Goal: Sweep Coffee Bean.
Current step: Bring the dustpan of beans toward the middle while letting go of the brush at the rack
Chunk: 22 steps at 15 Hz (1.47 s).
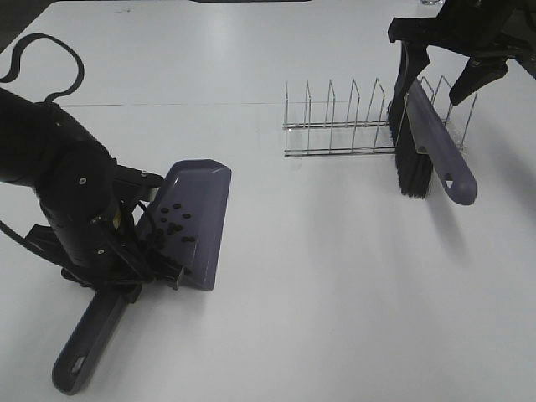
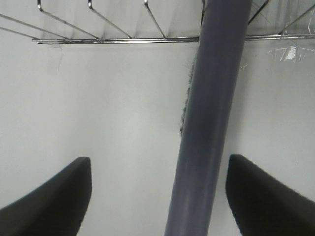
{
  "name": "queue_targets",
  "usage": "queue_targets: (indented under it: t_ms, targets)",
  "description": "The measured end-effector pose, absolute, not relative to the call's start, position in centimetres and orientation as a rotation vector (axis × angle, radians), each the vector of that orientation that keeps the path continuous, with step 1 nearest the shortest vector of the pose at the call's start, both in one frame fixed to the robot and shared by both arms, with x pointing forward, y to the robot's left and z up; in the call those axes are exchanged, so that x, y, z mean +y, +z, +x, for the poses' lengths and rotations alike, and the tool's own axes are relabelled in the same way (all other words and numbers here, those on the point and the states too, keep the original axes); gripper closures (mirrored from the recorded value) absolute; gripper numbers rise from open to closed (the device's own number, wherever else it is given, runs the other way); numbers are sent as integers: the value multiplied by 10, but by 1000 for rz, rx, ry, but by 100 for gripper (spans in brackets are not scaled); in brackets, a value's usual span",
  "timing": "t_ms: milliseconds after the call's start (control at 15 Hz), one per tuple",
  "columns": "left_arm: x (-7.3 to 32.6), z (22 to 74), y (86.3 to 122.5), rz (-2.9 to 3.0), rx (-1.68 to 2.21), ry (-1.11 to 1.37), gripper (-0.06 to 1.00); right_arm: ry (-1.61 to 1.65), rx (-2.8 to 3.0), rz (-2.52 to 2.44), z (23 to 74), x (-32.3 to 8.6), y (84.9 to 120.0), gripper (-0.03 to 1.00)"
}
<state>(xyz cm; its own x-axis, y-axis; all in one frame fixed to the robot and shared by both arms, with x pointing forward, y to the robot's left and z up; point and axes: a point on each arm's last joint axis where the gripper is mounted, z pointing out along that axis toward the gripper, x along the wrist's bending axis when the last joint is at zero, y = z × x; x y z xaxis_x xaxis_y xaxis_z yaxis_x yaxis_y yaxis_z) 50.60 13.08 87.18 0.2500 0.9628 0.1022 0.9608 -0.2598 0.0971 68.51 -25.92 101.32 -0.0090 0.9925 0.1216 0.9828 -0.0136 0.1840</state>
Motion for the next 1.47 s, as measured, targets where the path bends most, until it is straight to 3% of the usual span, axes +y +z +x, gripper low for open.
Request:
queue_targets:
  t_ms: [733,1000,1467]
  targets:
    - [136,522,876,2285,1957,215,60,333,2182,2178,670,-260,1023,30]
    - [156,544,885,2228,2014,236,60,333,2185,2174,670,-260,1023,30]
    - [159,548,871,2253,2019,197,60,333,2185,2174,670,-260,1023,30]
